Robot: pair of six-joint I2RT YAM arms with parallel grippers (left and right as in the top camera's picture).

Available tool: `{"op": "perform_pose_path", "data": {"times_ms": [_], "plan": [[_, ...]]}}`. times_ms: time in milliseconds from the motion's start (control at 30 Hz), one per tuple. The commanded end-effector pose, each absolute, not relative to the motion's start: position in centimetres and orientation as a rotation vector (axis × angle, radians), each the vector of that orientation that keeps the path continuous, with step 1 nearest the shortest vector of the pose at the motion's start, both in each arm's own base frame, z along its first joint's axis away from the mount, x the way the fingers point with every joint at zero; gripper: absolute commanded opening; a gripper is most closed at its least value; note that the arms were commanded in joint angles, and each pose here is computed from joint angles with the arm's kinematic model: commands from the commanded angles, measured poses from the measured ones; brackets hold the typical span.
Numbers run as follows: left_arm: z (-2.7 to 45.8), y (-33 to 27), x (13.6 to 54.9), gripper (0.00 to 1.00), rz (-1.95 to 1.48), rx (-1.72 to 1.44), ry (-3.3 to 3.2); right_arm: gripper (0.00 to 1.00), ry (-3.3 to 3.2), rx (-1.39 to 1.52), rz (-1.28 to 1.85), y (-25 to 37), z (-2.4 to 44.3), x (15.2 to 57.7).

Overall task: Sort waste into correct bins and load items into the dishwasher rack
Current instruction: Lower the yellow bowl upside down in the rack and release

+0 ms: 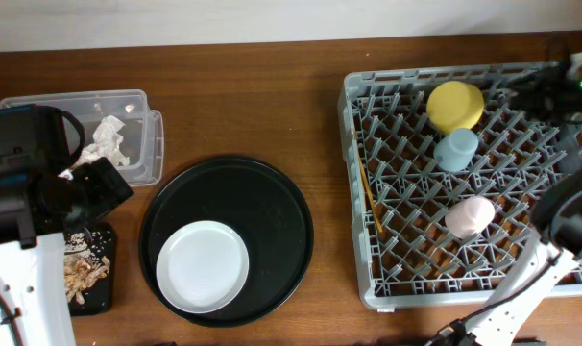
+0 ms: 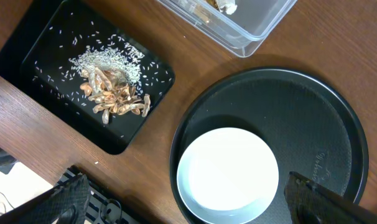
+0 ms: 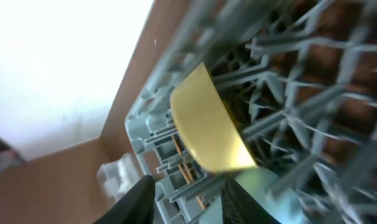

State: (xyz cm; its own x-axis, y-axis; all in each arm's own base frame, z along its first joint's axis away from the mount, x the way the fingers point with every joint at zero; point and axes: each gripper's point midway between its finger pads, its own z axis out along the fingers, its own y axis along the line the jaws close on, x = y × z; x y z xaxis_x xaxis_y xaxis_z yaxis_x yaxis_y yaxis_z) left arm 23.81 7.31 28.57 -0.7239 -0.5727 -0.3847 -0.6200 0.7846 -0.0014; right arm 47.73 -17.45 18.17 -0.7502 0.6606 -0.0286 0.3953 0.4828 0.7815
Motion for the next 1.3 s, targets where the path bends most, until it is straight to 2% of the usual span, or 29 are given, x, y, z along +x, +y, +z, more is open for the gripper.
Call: {"op": "perform_pose_path", "data": {"times_ms": [0, 100, 133, 267, 333, 500, 600, 733, 900, 1100, 1167, 1267], "plan": [[29.1, 7.4, 23.6, 0.99, 0.168, -0.922, 2.582, 0.38, 2.354, 0.728, 0.817, -17.7, 27.9, 45.5], [29.1, 7.4, 23.6, 0.99, 0.168, -0.922, 2.582, 0.4, 2.383, 0.585, 0.703, -15.3, 30.1, 45.2], [29.1, 7.4, 23.6, 0.99, 0.168, -0.922, 2.582, 0.37, 2.406, 0.558, 0.669, -14.4, 30.1, 45.4], [29.1, 7.4, 23.6, 0.99, 0.168, -0.922, 2.582, 0.1, 2.579, 0.476, 0.428, -10.8, 26.6, 47.1], [29.1, 7.4, 23.6, 0.99, 0.168, -0.922, 2.582, 0.04, 2.644, 0.422, 0.336, -9.0, 24.7, 48.2], [29.1, 7.4, 23.6, 0.99, 0.168, -0.922, 2.582, 0.04, 2.765, 0.314, 0.239, -5.1, 19.9, 50.2], [29.1, 7.4, 23.6, 0.99, 0.168, -0.922, 2.582, 0.04, 2.829, 0.365, 0.114, -5.5, 17.1, 50.5], [29.1, 7.4, 23.6, 0.99, 0.168, -0.922, 2.582, 0.04, 2.878, 0.396, 0.095, -6.2, 14.9, 50.4], [29.1, 7.4, 23.6, 0.99, 0.168, -0.922, 2.582, 0.09, 2.885, 0.558, 0.035, -9.0, 13.8, 49.7], [29.1, 7.4, 23.6, 0.99, 0.168, -0.922, 2.582, 0.04, 2.892, 0.601, 0.045, -10.3, 13.4, 49.2], [29.1, 7.4, 23.6, 0.99, 0.168, -0.922, 2.582, 0.04, 2.888, 0.592, 0.093, -9.7, 13.5, 49.4], [29.1, 7.4, 23.6, 0.99, 0.168, -0.922, 2.582, 0.04, 2.877, 0.398, 0.317, -6.9, 14.0, 50.3]]}}
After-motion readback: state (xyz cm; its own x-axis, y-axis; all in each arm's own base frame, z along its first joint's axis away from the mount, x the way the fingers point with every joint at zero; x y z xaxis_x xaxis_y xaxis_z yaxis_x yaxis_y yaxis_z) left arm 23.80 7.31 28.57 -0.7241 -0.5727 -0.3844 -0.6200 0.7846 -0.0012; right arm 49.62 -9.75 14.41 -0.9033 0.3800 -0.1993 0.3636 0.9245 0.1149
